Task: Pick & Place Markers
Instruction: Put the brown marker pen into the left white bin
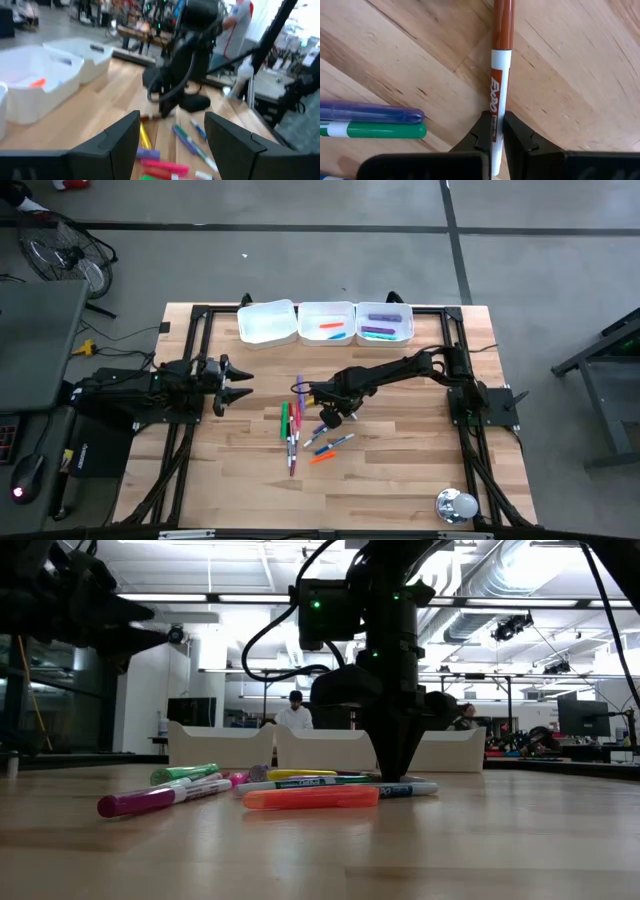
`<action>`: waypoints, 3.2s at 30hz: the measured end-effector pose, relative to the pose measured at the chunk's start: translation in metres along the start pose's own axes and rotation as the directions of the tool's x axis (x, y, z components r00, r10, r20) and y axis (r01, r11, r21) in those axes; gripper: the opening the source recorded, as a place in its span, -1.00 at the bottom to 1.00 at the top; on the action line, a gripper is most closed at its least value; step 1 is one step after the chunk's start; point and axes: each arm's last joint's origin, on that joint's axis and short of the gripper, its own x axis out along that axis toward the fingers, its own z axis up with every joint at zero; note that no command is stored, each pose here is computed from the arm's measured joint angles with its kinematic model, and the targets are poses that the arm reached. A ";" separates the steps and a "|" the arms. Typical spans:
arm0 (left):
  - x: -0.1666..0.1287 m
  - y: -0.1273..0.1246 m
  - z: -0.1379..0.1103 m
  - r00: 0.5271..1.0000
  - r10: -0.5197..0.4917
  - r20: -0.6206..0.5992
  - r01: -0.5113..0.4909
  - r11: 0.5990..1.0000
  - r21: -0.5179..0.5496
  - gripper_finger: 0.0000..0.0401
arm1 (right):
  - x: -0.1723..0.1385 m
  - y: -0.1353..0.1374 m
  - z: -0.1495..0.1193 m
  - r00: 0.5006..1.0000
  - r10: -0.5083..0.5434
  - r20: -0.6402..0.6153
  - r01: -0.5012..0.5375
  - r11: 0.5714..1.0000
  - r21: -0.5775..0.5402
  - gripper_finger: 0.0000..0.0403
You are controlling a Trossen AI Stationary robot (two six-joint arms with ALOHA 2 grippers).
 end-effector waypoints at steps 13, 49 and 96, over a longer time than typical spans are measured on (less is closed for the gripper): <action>0.015 0.001 0.001 0.997 0.078 -0.003 -0.078 0.996 -0.051 0.10 | -0.040 -0.009 -0.001 0.994 0.040 0.099 -0.037 0.999 -0.030 -0.94; 0.169 -0.028 0.091 0.988 0.082 0.133 -0.077 0.996 -0.042 0.10 | -0.197 -0.039 0.006 0.602 0.509 0.615 -0.242 0.850 -0.467 -0.97; 0.130 -0.028 0.106 0.966 0.226 -0.125 -0.230 0.973 -0.014 0.10 | -0.093 -0.071 0.045 0.955 0.082 0.287 0.042 0.915 -0.402 -1.00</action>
